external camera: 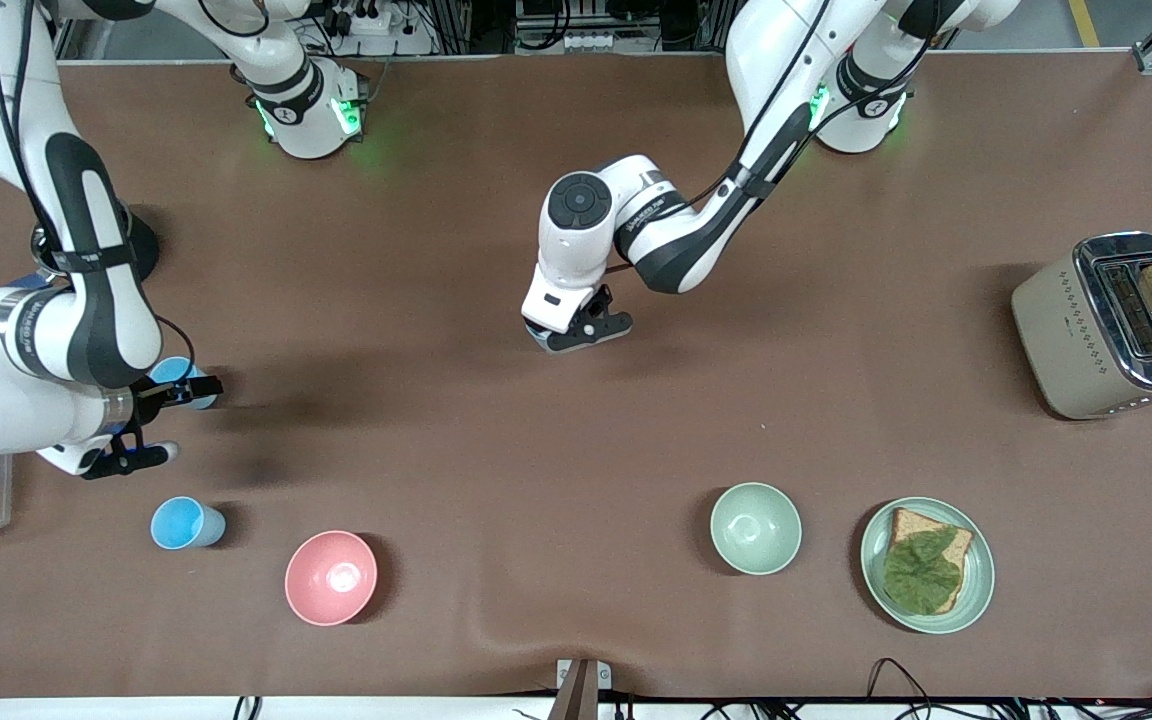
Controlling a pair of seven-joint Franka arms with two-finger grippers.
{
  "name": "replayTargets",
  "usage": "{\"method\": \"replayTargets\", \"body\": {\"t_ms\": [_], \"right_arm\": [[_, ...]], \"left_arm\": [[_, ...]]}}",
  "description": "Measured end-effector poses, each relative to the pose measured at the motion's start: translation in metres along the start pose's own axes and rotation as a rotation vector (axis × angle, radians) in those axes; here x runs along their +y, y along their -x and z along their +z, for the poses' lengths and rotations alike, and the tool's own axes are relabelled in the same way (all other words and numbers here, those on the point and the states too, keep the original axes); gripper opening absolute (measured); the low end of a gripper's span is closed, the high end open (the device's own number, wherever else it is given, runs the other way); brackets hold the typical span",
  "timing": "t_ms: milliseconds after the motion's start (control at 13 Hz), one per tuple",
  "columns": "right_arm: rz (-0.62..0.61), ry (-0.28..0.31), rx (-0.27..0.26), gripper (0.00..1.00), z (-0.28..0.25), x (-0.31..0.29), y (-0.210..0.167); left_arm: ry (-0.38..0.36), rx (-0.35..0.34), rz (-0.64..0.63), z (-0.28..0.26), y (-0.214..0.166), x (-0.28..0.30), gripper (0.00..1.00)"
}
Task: Stack blue cups with both arms
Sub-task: 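Release the cup at center while the right gripper reaches another cup, then grasp the second blue cup with the right gripper and lift it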
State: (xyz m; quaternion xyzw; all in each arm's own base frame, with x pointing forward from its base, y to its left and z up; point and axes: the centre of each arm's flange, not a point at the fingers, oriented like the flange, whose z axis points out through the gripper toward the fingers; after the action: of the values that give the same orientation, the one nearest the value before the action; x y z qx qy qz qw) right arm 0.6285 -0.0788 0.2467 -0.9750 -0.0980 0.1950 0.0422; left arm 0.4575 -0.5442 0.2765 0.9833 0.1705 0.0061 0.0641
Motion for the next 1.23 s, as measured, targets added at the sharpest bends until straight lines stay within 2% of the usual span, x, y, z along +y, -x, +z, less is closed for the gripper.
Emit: {"method": "replayTargets", "body": {"t_ms": [77, 154, 308, 385, 538, 692, 1000, 1231], "right_arm": [[-0.002, -0.006, -0.017, 1.0, 0.011, -0.002, 0.001], [-0.002, -0.007, -0.02, 1.0, 0.015, -0.002, 0.002], [-0.001, -0.004, -0.013, 1.0, 0.019, -0.001, 0.002], [-0.001, -0.002, -0.007, 1.0, 0.02, -0.001, 0.001], [0.001, 0.0, 0.003, 1.0, 0.023, 0.002, 0.001], [-0.009, 0.005, 0.028, 0.97, 0.024, 0.01, 0.002], [-0.158, 0.029, 0.106, 0.56, 0.026, 0.042, 0.006], [-0.183, 0.035, 0.122, 0.24, 0.044, 0.047, 0.01]], "left_arm": [[0.009, 0.015, -0.007, -0.022, -0.007, 0.001, 0.65], [0.008, 0.03, -0.021, -0.045, -0.017, -0.001, 0.74], [0.02, 0.071, -0.068, -0.103, -0.05, -0.015, 0.94], [0.026, 0.093, -0.087, -0.133, -0.071, -0.027, 1.0], [0.02, 0.113, -0.08, -0.185, -0.115, -0.062, 1.0], [-0.033, 0.104, -0.018, -0.228, -0.167, -0.118, 1.0], [-0.12, 0.089, 0.097, -0.288, -0.247, -0.235, 1.0], [-0.141, 0.098, 0.215, -0.323, -0.294, -0.322, 1.0]]}}
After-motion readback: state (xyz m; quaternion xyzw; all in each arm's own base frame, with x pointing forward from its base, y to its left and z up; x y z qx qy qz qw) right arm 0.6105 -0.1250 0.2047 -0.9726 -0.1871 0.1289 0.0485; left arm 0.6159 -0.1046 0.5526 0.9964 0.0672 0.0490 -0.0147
